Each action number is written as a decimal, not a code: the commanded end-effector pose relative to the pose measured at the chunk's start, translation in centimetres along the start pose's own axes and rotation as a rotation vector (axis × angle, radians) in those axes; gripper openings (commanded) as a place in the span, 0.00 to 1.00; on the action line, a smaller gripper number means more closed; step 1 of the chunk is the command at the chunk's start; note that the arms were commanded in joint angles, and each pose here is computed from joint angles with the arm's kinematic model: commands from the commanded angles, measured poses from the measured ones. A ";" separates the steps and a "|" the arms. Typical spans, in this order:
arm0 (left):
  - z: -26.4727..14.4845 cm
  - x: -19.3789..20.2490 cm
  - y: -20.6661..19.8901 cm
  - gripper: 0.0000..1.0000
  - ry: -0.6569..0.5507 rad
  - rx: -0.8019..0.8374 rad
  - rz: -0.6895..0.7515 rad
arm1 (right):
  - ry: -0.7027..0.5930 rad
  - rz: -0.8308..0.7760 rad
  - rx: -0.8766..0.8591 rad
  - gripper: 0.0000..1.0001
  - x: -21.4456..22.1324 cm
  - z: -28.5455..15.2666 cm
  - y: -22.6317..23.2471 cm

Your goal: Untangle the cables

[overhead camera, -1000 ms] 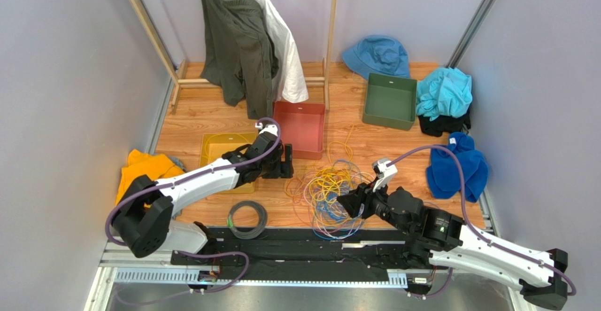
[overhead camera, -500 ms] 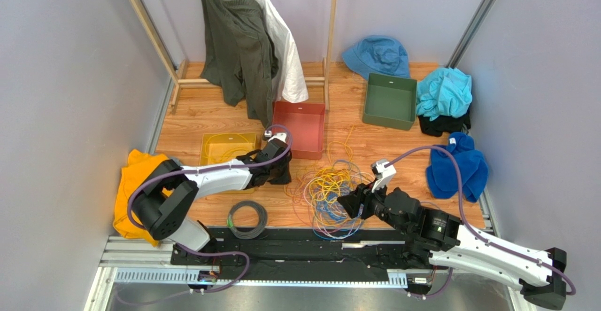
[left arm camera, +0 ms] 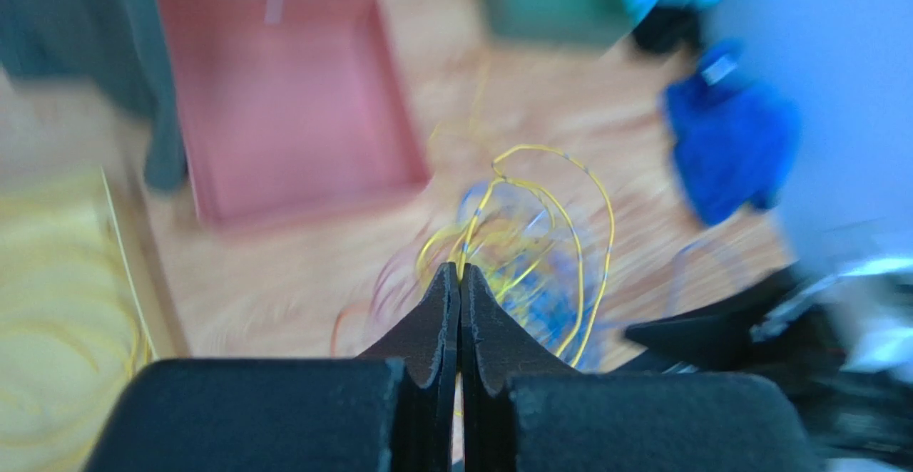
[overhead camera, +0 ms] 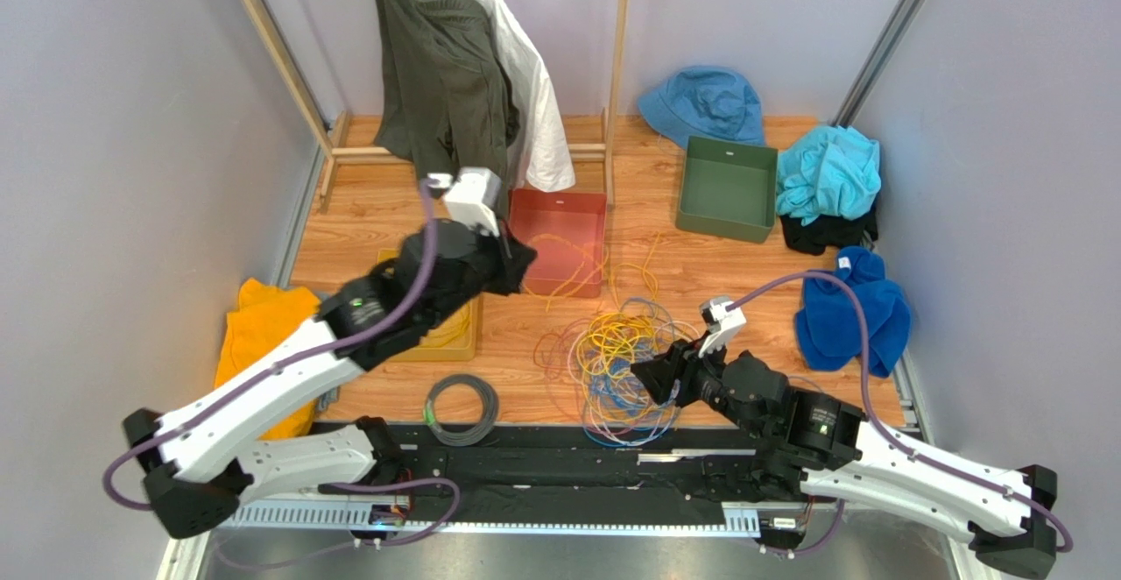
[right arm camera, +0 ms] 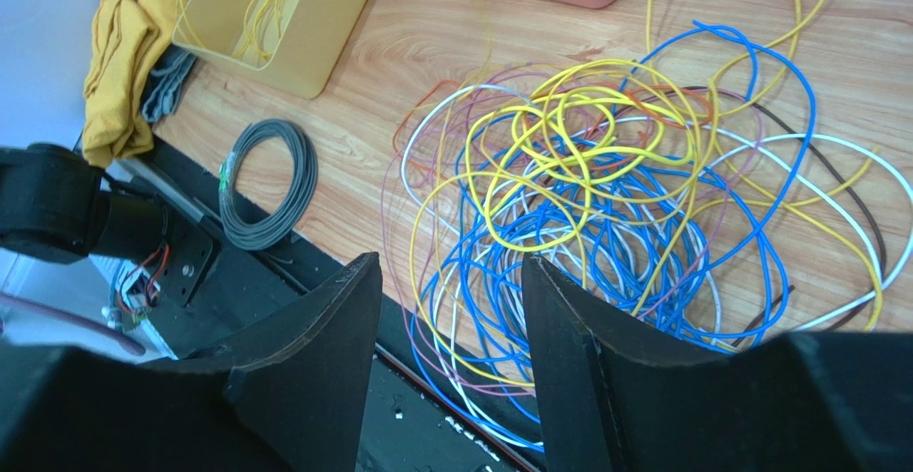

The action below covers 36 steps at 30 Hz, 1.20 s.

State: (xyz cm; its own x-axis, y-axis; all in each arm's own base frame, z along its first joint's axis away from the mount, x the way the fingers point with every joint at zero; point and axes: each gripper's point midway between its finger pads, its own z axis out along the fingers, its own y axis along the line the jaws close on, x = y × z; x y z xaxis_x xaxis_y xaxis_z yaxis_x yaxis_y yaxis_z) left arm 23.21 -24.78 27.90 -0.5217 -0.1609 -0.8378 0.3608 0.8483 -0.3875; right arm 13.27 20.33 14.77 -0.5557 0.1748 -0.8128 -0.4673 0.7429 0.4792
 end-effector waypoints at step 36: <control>-8.7 -5.9 12.7 0.00 -0.073 -0.445 0.057 | -0.160 0.046 0.027 0.54 -3.6 -2.7 -1.4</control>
State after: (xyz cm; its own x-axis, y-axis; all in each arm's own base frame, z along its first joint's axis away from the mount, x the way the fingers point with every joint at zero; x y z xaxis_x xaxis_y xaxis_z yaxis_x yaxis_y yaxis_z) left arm 24.43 -9.78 33.09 -0.4301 -0.0359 -0.9021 0.0423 0.9973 -0.0598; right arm 14.06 17.47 16.67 -0.4750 0.2723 -0.8368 -0.4279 0.7594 0.4901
